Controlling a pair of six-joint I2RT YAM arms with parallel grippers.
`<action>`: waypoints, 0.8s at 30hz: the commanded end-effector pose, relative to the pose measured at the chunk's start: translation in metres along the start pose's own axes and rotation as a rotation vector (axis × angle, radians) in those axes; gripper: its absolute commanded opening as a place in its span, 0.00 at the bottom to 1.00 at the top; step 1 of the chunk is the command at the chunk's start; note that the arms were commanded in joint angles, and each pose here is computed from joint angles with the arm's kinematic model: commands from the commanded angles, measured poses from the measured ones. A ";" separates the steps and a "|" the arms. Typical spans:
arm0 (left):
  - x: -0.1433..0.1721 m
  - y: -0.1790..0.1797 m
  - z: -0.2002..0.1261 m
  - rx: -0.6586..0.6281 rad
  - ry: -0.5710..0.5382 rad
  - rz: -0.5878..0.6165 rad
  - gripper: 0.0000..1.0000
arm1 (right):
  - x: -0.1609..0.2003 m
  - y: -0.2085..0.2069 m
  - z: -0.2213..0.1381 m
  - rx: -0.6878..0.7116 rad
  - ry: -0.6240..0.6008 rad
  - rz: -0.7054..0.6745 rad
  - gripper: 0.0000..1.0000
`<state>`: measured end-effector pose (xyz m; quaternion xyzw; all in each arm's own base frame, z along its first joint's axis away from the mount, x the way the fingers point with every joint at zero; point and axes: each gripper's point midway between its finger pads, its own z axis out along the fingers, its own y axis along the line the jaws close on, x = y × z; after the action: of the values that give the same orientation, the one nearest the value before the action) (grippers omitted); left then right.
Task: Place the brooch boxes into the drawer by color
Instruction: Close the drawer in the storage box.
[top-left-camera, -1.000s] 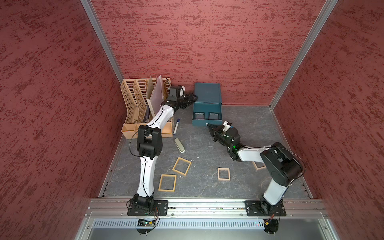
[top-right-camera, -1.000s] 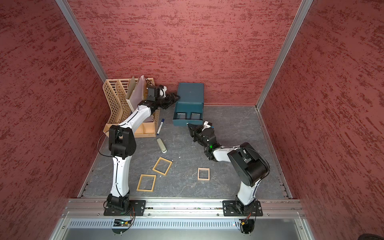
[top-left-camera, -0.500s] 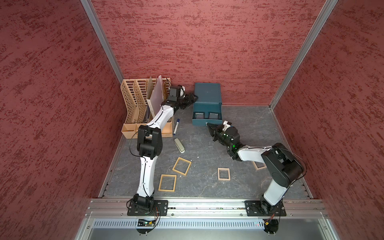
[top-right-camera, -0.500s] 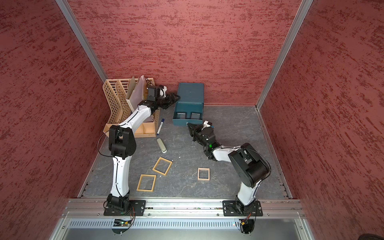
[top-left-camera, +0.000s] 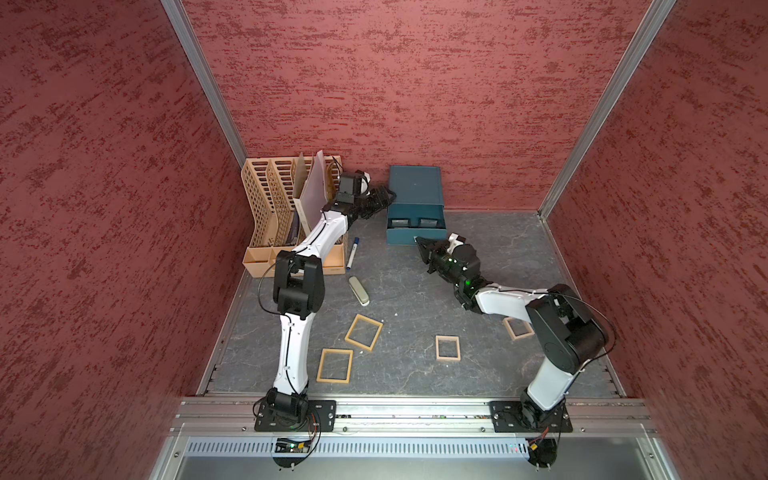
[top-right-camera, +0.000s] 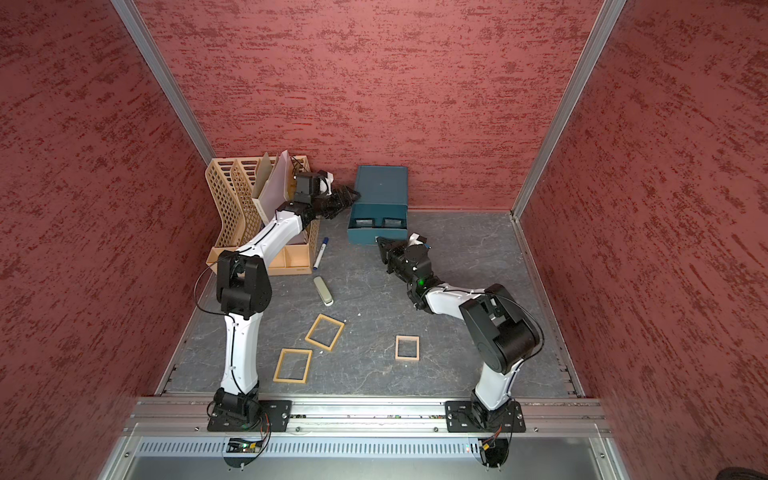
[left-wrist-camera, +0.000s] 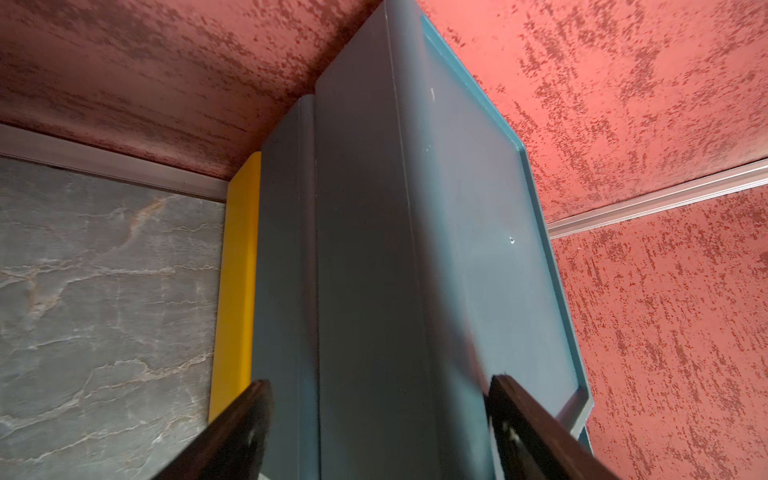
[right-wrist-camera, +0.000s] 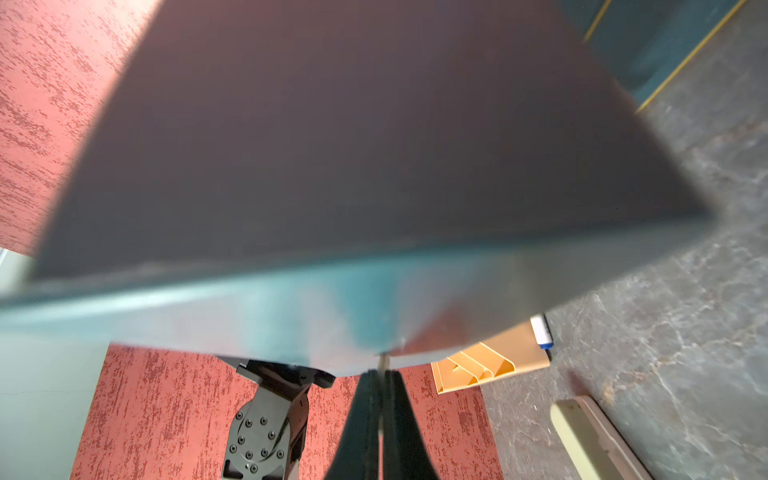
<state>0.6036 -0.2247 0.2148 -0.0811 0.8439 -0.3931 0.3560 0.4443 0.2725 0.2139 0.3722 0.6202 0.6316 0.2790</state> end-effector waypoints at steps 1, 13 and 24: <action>0.018 0.008 -0.002 -0.047 0.053 -0.007 0.85 | -0.012 0.015 0.010 -0.036 -0.036 -0.018 0.00; 0.019 0.006 -0.004 -0.044 0.054 -0.006 0.85 | -0.033 0.015 0.034 -0.018 -0.071 -0.004 0.00; 0.020 0.006 -0.003 -0.046 0.059 -0.012 0.85 | -0.048 0.014 0.052 -0.009 -0.091 0.011 0.00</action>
<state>0.6022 -0.2251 0.2151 -0.0808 0.8443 -0.3931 0.3551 0.5032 0.2705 0.2095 0.3947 0.6166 0.6161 0.2906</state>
